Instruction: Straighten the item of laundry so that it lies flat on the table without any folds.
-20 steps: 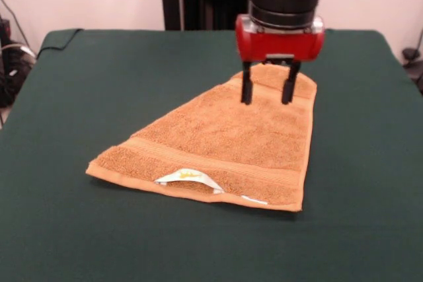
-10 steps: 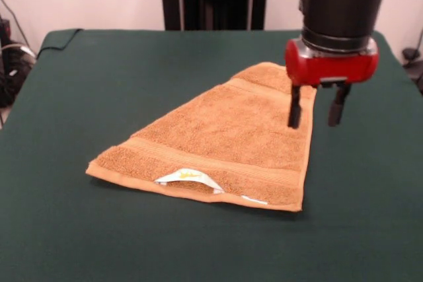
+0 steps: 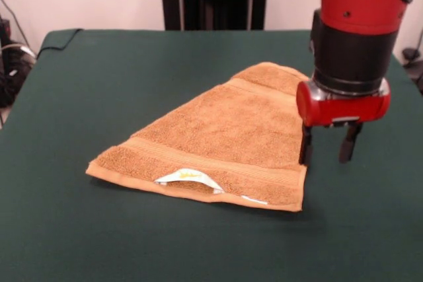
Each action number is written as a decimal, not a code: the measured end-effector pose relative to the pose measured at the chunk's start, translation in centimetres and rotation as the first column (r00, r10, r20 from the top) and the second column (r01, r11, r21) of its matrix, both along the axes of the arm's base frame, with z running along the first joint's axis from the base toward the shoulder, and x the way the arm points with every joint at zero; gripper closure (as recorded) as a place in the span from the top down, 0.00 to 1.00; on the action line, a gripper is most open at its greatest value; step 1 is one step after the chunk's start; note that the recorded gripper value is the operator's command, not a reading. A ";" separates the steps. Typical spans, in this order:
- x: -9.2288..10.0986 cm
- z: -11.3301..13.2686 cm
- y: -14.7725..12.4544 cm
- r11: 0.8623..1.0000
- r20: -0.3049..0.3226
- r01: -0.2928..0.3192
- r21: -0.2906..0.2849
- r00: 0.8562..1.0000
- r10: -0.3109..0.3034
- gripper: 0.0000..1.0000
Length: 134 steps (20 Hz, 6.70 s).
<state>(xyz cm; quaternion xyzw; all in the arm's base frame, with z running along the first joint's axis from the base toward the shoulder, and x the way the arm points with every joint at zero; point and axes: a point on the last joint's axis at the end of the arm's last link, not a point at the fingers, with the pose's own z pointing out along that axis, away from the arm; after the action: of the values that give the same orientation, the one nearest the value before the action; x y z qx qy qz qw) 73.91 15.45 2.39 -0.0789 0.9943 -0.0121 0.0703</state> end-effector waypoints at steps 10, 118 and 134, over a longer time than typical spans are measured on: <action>1.6 -1.9 -3.7 0.997 -0.044 0.067 0.044 0.997 -0.065 1.00; -2.7 -5.8 9.1 0.979 -0.166 0.176 0.100 0.973 -0.158 0.00; -2.0 -6.5 5.1 0.956 -0.185 0.283 0.082 0.947 -0.264 0.00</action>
<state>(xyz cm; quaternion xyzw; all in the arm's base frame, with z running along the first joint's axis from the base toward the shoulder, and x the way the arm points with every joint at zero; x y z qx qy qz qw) 71.87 20.60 -4.08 0.0631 0.9972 0.0386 -0.0139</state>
